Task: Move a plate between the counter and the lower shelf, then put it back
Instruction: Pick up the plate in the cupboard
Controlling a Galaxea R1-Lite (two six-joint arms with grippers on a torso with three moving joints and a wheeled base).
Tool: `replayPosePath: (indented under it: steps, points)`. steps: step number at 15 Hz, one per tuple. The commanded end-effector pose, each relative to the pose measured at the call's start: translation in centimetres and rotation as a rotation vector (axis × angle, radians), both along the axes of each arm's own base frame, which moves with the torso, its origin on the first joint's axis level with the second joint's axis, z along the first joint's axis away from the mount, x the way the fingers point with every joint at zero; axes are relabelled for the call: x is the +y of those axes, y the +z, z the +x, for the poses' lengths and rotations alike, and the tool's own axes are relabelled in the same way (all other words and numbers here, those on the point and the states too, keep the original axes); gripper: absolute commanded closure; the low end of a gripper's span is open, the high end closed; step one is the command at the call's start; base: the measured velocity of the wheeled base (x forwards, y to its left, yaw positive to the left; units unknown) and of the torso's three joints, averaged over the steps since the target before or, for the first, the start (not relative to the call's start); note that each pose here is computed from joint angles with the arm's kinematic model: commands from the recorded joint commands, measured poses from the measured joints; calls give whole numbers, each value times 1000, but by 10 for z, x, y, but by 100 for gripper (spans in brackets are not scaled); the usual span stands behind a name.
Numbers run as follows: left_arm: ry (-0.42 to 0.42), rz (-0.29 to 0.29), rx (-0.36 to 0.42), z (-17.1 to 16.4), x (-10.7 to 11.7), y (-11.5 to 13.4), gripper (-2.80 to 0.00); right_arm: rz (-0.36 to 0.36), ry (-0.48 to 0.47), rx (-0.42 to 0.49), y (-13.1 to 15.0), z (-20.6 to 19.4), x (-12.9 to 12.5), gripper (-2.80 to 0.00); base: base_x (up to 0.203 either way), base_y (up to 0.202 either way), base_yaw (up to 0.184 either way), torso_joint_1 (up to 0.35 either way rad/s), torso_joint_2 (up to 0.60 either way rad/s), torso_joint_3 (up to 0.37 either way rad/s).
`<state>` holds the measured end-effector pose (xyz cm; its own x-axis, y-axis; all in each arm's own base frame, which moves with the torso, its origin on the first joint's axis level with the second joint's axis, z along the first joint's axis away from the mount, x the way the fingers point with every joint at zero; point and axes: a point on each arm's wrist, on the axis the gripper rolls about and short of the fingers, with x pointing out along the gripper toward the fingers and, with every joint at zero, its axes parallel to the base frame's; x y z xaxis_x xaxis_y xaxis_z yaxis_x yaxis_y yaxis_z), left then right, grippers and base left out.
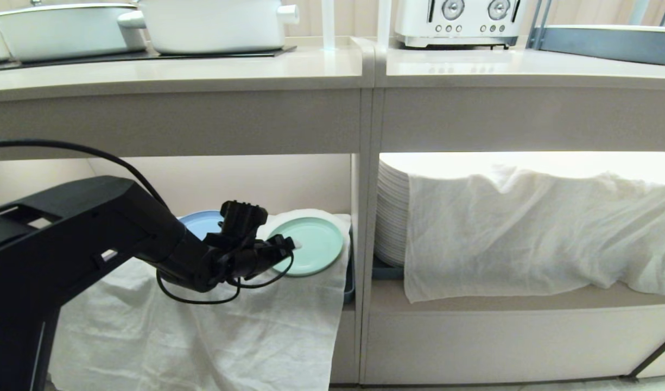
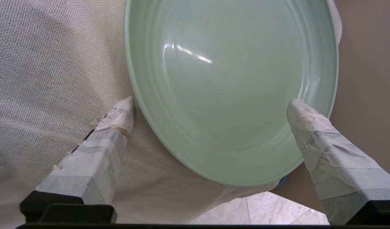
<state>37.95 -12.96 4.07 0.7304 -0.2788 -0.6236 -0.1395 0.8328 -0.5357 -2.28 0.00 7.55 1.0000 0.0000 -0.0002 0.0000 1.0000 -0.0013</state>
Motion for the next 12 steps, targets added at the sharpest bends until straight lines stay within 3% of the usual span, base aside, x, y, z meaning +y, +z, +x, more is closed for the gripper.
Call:
replayPosePath:
  steps: [1,12]
  points:
    - [4,-3,3,1,0,-2,-280,0,0,0,0,0,0,0,0,0,0,0,0,0]
    - [5,0,11,1,1,-6,-280,0,0,0,0,0,0,0,0,0,0,0,0,0]
